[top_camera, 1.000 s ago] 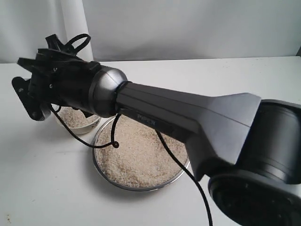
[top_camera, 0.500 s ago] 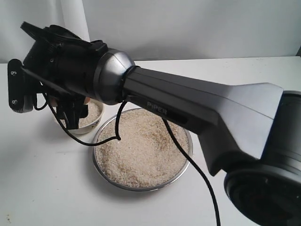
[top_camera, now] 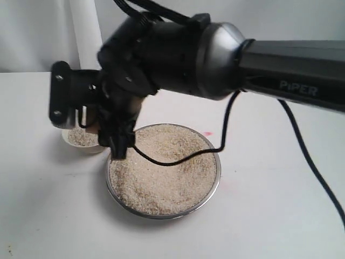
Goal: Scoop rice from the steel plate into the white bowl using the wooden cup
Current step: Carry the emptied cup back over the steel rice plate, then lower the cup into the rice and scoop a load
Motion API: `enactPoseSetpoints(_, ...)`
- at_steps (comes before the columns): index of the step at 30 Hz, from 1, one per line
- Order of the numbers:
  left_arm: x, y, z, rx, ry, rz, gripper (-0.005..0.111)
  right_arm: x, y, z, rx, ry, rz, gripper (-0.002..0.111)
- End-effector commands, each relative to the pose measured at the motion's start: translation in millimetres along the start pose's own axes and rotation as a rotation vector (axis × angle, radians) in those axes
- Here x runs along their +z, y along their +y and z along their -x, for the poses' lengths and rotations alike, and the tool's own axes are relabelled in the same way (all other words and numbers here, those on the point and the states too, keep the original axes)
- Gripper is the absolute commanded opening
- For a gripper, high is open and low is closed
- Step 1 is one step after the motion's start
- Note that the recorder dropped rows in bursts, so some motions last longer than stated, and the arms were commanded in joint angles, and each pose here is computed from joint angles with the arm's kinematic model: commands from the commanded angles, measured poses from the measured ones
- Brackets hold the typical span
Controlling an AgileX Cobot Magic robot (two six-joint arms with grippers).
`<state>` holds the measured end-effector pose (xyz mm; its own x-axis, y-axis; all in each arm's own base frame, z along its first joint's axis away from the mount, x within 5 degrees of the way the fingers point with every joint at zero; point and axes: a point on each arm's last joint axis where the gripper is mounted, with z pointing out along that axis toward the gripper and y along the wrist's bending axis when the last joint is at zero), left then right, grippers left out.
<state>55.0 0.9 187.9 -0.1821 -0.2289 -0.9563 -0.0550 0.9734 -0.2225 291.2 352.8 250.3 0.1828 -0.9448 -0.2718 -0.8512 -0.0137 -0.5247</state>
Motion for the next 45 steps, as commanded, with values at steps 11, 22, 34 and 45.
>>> enactPoseSetpoints(11, 0, -0.7, 1, -0.005, -0.01, -0.01, 0.0, 26, 10, -76, 0.013, 0.158, -0.059, 0.0)
enactPoseSetpoints(22, 0, -0.7, 1, -0.005, -0.01, -0.01, 0.0, 13, -9, -111, -0.211, 0.489, -0.159, 0.0)
enactPoseSetpoints(34, 0, -0.7, 1, -0.005, -0.01, -0.01, 0.0, 60, 10, -122, -0.373, 0.591, -0.068, 0.0)
enactPoseSetpoints(45, 0, -0.7, 1, -0.005, -0.01, -0.01, 0.0, 82, 24, -114, -0.399, 0.509, -0.043, 0.0)
